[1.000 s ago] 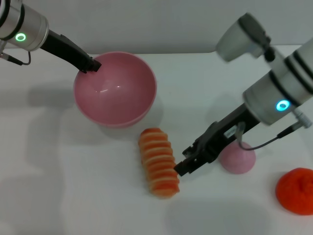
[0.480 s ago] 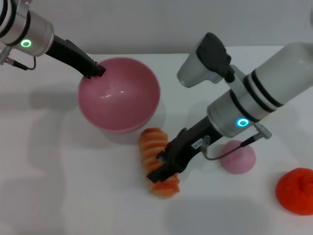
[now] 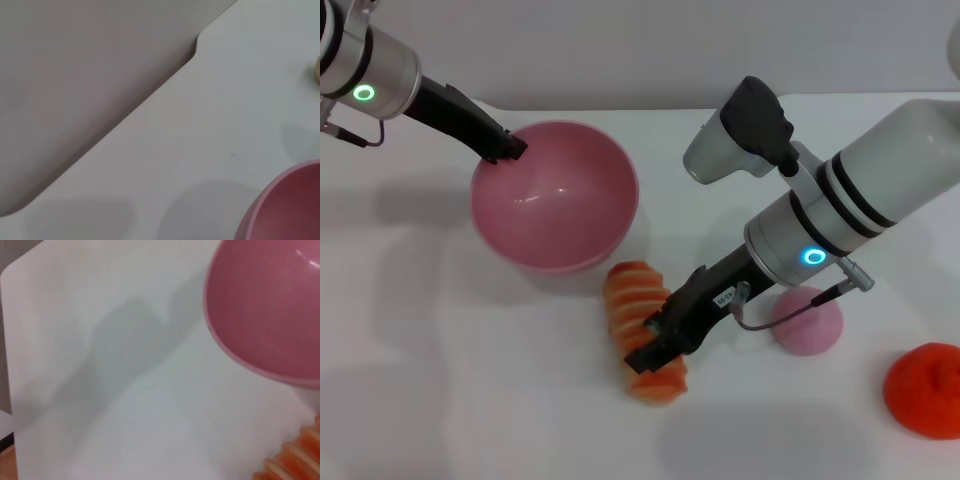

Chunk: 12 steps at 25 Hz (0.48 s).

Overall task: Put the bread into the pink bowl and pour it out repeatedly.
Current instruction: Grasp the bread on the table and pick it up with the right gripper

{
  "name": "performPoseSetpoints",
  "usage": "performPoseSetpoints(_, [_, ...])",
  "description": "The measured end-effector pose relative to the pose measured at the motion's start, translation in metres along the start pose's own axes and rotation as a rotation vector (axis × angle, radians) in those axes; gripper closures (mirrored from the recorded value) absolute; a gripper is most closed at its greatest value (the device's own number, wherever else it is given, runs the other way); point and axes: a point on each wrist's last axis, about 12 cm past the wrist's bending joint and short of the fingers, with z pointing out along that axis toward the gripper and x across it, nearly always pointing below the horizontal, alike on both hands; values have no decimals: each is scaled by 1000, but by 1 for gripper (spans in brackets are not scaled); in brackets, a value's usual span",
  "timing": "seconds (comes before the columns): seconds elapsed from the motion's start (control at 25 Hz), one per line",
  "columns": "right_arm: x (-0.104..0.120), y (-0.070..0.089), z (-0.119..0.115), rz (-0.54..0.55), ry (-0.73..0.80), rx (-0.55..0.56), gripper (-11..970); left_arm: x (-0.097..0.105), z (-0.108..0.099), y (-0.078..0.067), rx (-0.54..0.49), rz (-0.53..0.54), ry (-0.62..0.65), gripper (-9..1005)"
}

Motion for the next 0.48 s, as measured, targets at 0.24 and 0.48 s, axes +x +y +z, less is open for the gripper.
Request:
performPoseSetpoints(0.24, [3,-5,1,20,-7,23,338,3,-3,3,-10,-3,0,913])
performPoseSetpoints(0.48, [5,-8,4,32,-11,41,337,5,-2,3,-10,4,2,913])
